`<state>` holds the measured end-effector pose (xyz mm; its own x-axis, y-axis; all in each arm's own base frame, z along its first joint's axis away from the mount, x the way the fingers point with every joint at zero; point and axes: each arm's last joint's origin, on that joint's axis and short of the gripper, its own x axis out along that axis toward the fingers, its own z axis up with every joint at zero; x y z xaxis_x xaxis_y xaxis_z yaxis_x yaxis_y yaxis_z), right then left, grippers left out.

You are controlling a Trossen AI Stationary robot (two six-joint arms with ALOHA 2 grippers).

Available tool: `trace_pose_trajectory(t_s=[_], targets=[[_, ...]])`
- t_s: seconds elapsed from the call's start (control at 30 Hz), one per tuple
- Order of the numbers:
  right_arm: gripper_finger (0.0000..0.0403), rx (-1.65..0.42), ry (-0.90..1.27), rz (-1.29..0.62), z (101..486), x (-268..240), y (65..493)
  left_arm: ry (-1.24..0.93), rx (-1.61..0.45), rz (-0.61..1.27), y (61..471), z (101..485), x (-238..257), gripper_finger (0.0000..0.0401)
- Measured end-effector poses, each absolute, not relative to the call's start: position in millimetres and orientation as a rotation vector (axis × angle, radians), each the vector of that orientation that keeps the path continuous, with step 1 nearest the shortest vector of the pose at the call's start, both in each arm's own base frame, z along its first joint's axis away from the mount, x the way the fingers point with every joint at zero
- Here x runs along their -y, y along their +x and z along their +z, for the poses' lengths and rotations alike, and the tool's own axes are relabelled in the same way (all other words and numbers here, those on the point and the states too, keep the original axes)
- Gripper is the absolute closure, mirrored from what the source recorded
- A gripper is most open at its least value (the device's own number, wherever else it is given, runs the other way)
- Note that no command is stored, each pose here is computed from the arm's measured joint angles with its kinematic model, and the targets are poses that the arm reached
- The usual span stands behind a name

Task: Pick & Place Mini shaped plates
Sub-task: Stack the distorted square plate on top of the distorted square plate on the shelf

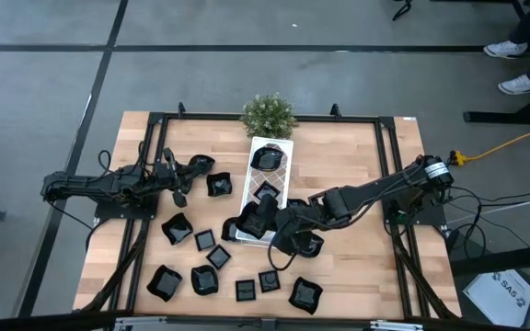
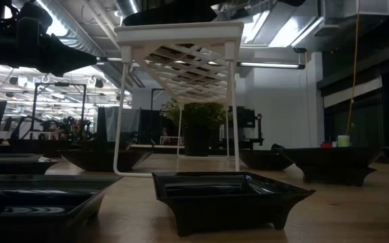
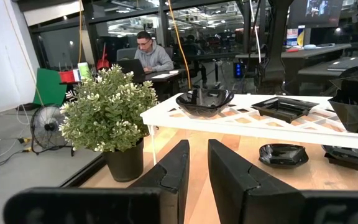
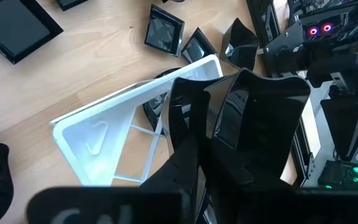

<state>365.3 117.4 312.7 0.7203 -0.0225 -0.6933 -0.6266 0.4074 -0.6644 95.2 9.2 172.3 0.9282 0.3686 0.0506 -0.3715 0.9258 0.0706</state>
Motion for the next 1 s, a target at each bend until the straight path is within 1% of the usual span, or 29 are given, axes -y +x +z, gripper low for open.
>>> trace_pose_trajectory(t_s=[0.23, 0.33, 0.5, 0.63, 0.87, 1.0], targets=[[0.0366, -0.694, -1.055, 0.400, 313.0, -117.5, 365.6, 0.079, 0.037, 0.379, 95.2, 172.3, -9.2, 0.0348], [0.0348, -0.695, -1.051, 0.398, 313.0, -117.5, 365.6, 0.079, 0.037, 0.380, 95.2, 172.3, -9.2, 0.0347], [0.0305, -0.695, -1.052, 0.398, 313.0, -117.4, 365.6, 0.079, 0.037, 0.380, 95.2, 172.3, -9.2, 0.0349], [0.0284, -0.694, -1.058, 0.400, 313.0, -117.4, 365.6, 0.079, 0.037, 0.379, 95.2, 172.3, -9.2, 0.0347], [0.0279, -0.704, -1.035, 0.393, 312.6, -117.3, 365.2, 0.079, 0.037, 0.380, 95.2, 172.3, -9.2, 0.0349], [0.0279, -0.780, -0.956, 0.374, 313.2, -114.1, 356.2, 0.079, 0.037, 0.380, 95.2, 172.3, -9.2, 0.0348]])
